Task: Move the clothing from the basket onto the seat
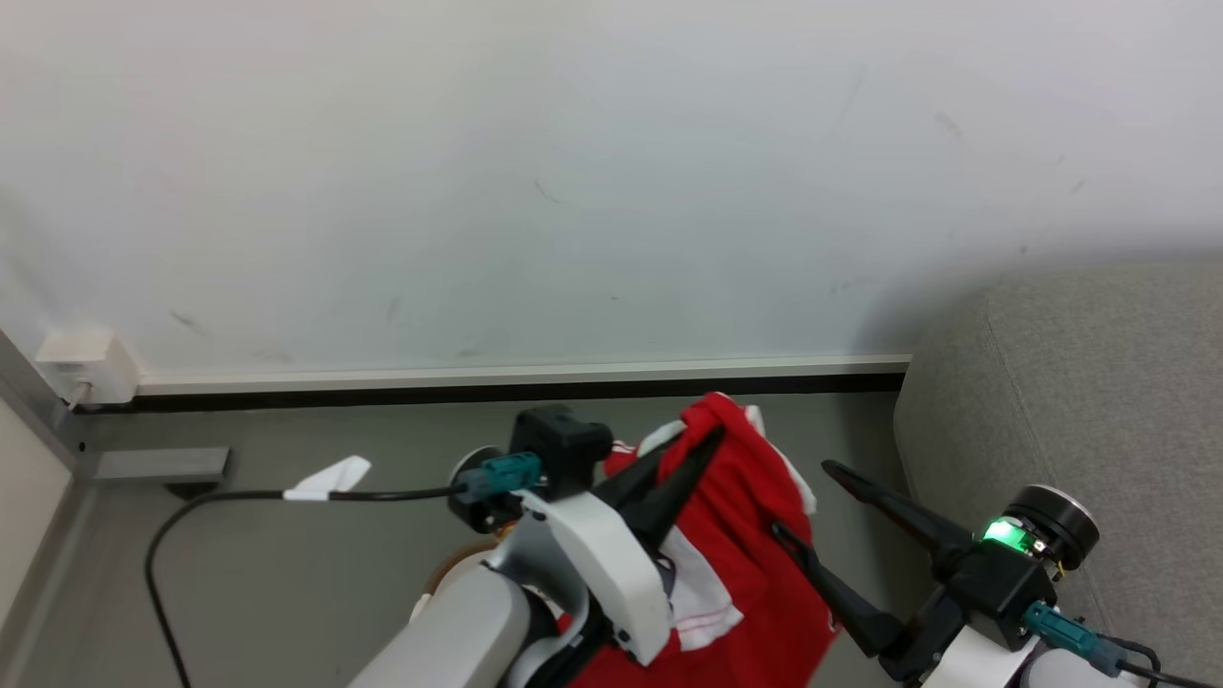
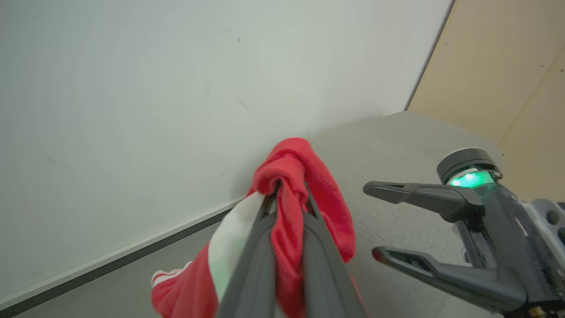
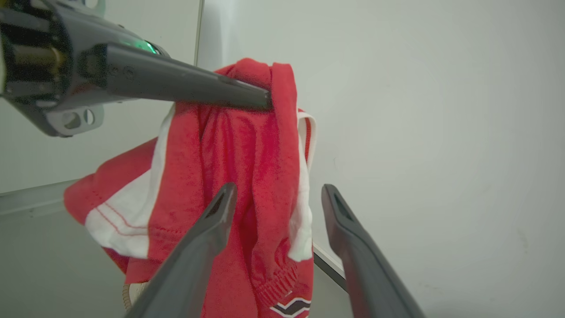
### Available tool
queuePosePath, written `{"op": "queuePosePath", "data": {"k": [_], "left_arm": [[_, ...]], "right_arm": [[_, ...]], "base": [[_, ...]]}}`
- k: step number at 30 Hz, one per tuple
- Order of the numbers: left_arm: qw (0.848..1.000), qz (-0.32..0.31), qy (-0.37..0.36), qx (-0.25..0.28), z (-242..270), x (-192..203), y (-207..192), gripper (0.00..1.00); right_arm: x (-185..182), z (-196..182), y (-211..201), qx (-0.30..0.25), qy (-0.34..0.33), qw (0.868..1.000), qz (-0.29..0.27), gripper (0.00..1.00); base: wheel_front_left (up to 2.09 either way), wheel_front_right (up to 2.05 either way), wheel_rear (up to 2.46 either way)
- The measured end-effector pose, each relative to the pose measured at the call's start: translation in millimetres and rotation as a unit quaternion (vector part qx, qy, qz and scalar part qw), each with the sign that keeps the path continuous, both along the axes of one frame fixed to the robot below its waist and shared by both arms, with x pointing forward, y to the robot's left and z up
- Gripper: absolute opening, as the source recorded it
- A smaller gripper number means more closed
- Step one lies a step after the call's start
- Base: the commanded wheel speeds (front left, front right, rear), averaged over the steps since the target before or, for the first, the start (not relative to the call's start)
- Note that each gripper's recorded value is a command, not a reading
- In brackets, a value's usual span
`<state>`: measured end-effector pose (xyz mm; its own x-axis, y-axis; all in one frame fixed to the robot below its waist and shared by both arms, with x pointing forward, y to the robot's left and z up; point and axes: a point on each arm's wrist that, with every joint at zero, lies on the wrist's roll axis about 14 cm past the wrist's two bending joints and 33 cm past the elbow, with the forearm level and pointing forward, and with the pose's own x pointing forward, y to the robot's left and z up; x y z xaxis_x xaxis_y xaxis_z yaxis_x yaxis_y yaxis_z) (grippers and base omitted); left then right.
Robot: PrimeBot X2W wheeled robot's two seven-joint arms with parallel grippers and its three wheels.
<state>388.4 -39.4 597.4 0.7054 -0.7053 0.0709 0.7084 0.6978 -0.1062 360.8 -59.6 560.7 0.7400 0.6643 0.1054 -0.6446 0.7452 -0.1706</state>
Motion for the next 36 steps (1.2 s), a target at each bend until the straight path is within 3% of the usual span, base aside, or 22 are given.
{"op": "queuePosePath", "data": {"k": [12, 29, 30, 31, 33, 36], "left_arm": [[0.997, -0.076, -0.031, 0.0, 17, -32, -34, 0.0], [0.989, -0.141, -0.037, -0.019, 30, -58, -55, 0.0], [0.988, -0.144, -0.039, -0.024, 32, -59, -57, 0.0], [0.988, -0.146, -0.039, -0.025, 32, -59, -58, 0.0], [0.988, -0.149, -0.036, -0.031, 33, -60, -59, 0.0], [0.988, -0.15, -0.034, -0.032, 31, -60, -60, 0.0]], "right_arm": [[3, -5, -3, -0.037, 0.027, 0.999, 0.028, 1.0], [-5, -12, 9, -0.012, 0.066, 0.996, 0.055, 0.98], [-5, -15, 11, -0.006, 0.075, 0.996, 0.056, 0.51], [-5, -15, 12, -0.001, 0.078, 0.995, 0.056, 0.44], [-4, -14, 14, 0.01, 0.083, 0.995, 0.055, 0.0], [-4, -16, 15, 0.015, 0.088, 0.995, 0.053, 0.0]], "base": [[0.0, 0.0, 0.0], [0.0, 0.0, 0.0], [0.0, 0.0, 0.0], [0.0, 0.0, 0.0], [0.0, 0.0, 0.0], [0.0, 0.0, 0.0]]}}
